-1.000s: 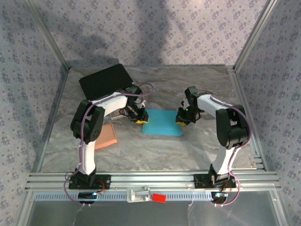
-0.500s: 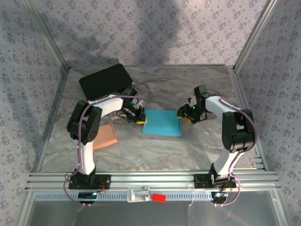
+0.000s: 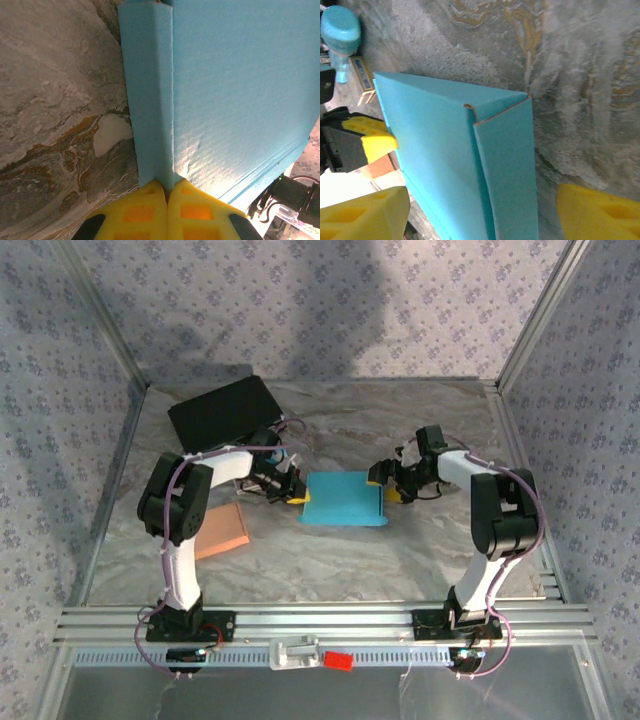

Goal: Fold the paper box

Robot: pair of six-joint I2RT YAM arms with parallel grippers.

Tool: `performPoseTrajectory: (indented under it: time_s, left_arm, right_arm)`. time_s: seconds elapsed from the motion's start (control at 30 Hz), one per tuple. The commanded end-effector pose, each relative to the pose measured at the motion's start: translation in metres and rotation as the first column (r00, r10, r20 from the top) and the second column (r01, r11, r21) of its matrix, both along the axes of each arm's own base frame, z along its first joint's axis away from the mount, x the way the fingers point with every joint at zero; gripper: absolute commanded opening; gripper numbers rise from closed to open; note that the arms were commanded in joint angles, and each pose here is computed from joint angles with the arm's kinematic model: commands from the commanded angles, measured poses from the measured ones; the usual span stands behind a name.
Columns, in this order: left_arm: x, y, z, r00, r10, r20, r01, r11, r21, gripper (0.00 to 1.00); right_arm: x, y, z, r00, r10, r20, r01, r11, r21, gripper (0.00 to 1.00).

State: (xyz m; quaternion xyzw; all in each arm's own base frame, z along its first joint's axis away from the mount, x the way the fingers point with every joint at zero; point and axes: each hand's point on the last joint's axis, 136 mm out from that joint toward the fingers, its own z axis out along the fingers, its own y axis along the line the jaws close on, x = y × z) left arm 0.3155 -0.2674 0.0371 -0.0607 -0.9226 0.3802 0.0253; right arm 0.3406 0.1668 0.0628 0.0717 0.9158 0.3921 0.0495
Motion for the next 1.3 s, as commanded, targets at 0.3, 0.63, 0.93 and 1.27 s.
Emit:
performPoseTrajectory:
  time_s: [0.3, 0.63, 0.93, 1.27]
  left_arm:
    - [-0.009, 0.036, -0.044, 0.993, 0.088, -0.083, -0.074, 0.984, 0.16, 0.0]
    - [0.029, 0.024, 0.058, 0.947, -0.017, 0.322, -0.06, 0.972, 0.228, 0.23]
    - [-0.035, -0.039, 0.137, 0.451, -0.523, 0.723, 0.339, 0.85, 0.403, 0.27]
    - [-0.063, -0.048, 0.104, 0.194, -0.785, 0.588, 0.425, 0.608, 0.671, 0.37]
  right_arm:
    - [-0.012, 0.042, 0.011, 0.998, 0.058, -0.014, -0.056, 0.989, 0.135, 0.65]
    - [-0.008, 0.043, 0.021, 0.974, -0.085, -0.209, 0.128, 0.971, 0.201, 0.39]
    - [-0.007, 0.025, 0.039, 0.91, -0.146, -0.389, 0.241, 0.948, 0.209, 0.34]
    - [-0.024, 0.016, 0.045, 0.788, -0.178, -0.589, 0.347, 0.919, 0.186, 0.3]
